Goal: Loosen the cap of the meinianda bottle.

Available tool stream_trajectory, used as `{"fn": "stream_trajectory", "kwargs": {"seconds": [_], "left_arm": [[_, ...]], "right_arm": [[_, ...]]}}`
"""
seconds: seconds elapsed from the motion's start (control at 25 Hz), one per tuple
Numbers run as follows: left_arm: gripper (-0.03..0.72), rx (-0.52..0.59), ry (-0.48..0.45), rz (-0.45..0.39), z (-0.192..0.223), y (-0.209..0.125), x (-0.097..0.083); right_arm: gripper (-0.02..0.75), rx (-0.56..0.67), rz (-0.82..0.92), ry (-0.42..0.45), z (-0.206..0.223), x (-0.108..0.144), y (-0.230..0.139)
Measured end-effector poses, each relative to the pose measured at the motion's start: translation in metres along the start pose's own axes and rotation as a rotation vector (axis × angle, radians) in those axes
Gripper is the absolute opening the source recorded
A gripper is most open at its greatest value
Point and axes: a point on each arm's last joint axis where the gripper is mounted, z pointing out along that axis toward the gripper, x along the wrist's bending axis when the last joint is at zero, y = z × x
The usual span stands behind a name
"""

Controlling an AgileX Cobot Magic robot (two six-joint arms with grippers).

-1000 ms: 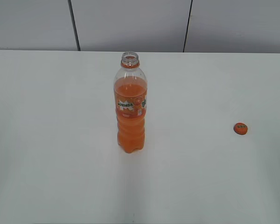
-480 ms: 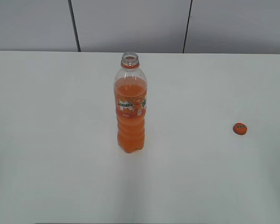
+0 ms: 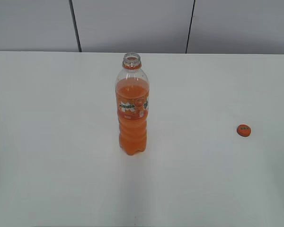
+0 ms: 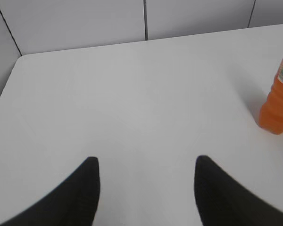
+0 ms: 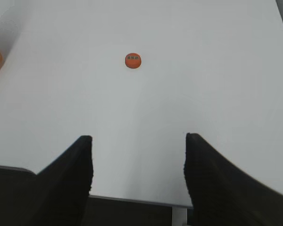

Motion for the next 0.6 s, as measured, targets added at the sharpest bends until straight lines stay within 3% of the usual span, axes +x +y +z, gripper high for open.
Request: {"fn": "stream_trajectory", "kwargs": {"seconds": [0.6], "left_arm": [[0.399,0.000,-0.001,0.000,0.0000,0.0000,-0.0001]], "right_arm": [[0.461,-0.041,-0.004,-0.009,-0.0051,0.0005,-0.0027]]}}
